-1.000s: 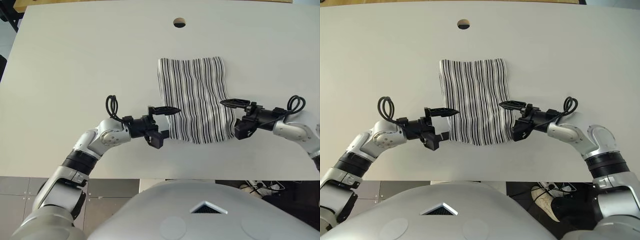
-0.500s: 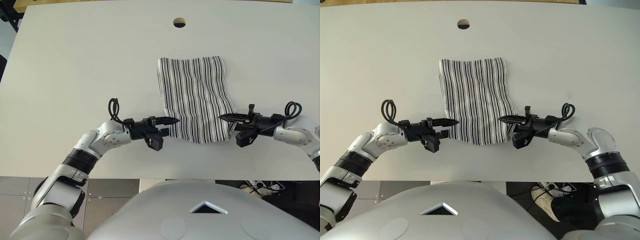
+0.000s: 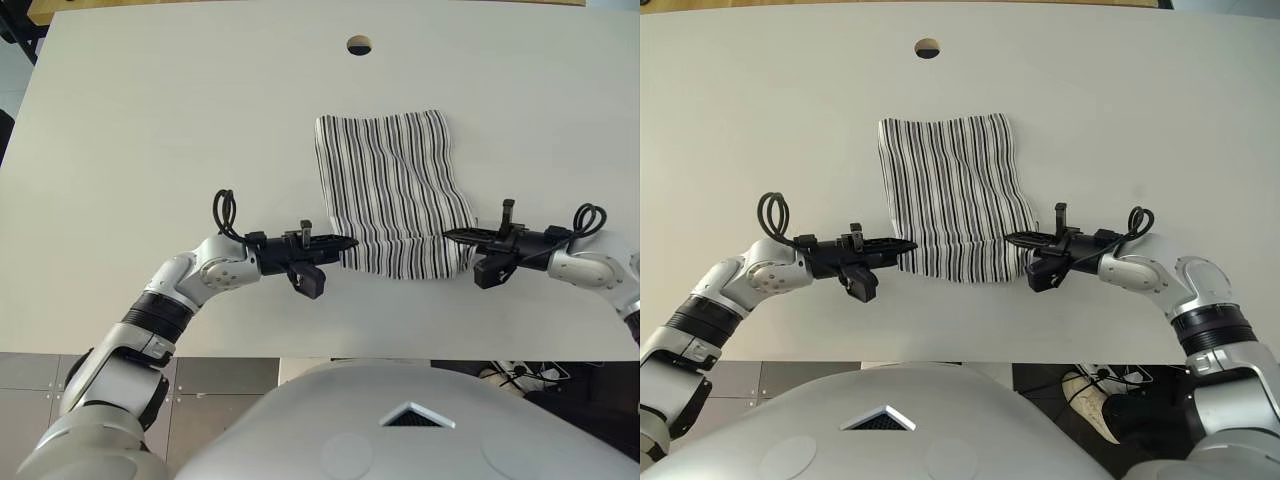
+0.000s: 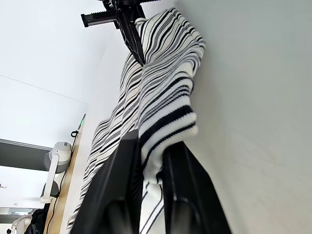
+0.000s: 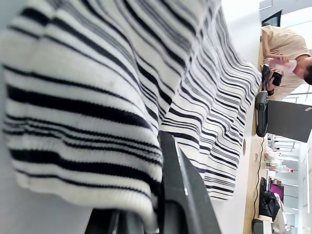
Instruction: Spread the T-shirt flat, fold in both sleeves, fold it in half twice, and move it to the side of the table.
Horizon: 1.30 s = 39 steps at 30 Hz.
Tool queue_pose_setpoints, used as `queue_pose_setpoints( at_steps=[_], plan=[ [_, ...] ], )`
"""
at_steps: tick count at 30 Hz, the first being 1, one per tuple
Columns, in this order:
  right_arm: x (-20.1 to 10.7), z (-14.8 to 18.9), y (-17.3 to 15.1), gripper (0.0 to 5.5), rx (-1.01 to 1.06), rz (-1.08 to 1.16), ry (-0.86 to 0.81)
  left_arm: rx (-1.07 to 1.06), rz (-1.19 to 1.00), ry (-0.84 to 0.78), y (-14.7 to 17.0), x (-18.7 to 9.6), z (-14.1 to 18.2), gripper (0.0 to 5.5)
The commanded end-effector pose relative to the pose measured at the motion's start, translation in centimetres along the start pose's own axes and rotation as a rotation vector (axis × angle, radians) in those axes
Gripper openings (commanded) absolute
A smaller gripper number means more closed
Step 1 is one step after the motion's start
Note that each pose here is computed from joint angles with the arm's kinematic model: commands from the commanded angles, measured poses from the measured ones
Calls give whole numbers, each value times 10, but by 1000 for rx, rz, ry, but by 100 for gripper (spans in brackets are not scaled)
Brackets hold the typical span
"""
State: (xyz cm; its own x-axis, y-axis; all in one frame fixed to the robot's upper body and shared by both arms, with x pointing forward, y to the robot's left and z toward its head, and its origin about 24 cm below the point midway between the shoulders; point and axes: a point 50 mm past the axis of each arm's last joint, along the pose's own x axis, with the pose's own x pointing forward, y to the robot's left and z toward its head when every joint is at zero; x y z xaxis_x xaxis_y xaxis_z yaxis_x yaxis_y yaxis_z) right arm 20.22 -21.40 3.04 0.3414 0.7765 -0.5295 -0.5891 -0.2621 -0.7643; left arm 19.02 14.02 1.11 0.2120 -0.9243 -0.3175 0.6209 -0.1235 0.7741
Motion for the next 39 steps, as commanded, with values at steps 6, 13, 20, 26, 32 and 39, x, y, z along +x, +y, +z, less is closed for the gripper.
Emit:
queue_pose_setpoints(
  at_steps=[6,13,20,26,32,39],
  plan=[
    [-21,30,13,10,142,24,-55,-253,-247,128,-70,-40,17,26],
    [-19,27,-2,10,253,-52,-23,-470,62,102,-28,-35,21,26],
    [1,12,-34,10,421,-260,-52,-594,367,144,19,0,-4,26],
    [22,-10,-49,10,526,-365,1,-646,456,226,38,1,-23,26],
    [44,-30,-60,10,576,-433,98,-631,490,407,41,-2,-57,26],
    [65,-46,-66,31,598,-475,162,-644,495,412,41,19,-73,96]
  ],
)
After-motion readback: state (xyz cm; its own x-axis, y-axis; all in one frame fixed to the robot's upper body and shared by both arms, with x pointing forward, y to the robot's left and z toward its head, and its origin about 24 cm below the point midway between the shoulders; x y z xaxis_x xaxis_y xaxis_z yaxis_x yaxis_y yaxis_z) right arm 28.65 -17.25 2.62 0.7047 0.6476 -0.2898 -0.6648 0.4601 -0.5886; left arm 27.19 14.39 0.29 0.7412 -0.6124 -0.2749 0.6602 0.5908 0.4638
